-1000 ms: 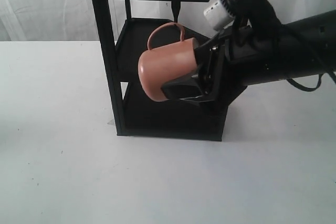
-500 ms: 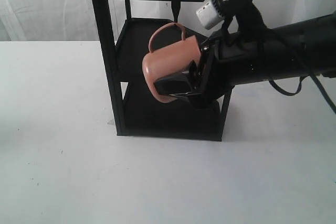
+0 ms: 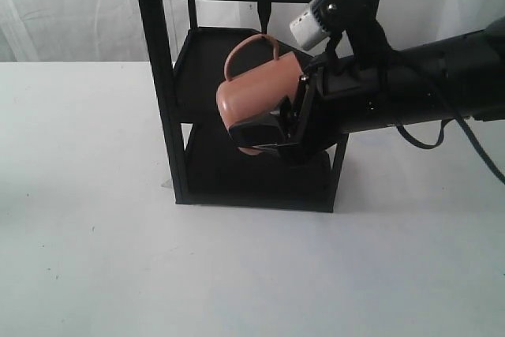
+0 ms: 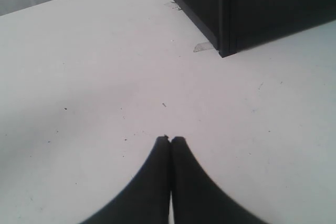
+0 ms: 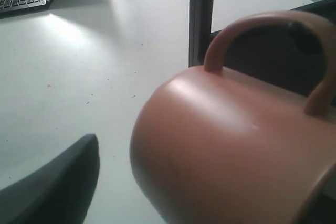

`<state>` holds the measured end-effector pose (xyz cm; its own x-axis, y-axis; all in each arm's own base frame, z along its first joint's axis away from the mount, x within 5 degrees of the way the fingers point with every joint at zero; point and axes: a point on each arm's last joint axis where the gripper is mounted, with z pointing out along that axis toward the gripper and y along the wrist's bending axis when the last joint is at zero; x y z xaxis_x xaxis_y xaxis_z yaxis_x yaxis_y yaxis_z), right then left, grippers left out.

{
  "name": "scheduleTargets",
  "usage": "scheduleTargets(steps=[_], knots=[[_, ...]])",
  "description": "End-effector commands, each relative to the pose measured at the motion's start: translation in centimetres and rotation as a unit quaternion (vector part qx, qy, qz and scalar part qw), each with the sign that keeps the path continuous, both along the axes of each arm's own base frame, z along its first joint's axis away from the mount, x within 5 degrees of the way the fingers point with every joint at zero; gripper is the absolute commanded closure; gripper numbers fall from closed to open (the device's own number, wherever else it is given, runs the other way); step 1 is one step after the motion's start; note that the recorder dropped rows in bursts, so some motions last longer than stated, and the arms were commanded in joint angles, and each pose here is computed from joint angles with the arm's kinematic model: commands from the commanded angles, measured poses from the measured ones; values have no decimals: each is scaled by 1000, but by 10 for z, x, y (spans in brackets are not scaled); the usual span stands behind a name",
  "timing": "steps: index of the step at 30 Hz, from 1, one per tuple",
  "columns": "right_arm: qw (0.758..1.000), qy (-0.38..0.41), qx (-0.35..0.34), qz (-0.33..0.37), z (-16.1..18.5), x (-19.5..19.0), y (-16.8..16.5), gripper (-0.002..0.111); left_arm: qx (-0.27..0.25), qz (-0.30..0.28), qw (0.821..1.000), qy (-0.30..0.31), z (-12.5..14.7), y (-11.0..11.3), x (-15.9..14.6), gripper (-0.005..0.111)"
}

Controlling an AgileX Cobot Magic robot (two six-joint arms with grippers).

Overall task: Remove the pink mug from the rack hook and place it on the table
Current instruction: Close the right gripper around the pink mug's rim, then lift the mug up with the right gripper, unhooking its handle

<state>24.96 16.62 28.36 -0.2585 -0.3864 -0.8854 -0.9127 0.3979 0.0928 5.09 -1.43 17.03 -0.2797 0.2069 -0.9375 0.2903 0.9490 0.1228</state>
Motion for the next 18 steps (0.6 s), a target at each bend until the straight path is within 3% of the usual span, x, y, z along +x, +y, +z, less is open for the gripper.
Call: scheduleTargets(steps=[1, 13, 18], knots=[[1000, -4, 5, 3, 2, 1, 1, 53, -4, 2, 1000, 1, -1, 0, 0, 107], [999, -11, 6, -29, 3, 6, -1, 106, -4, 2, 1000, 1, -1, 0, 0, 107], [998, -13, 41, -42, 12, 7, 0, 108, -4, 1, 1000, 1, -1, 0, 0, 107]])
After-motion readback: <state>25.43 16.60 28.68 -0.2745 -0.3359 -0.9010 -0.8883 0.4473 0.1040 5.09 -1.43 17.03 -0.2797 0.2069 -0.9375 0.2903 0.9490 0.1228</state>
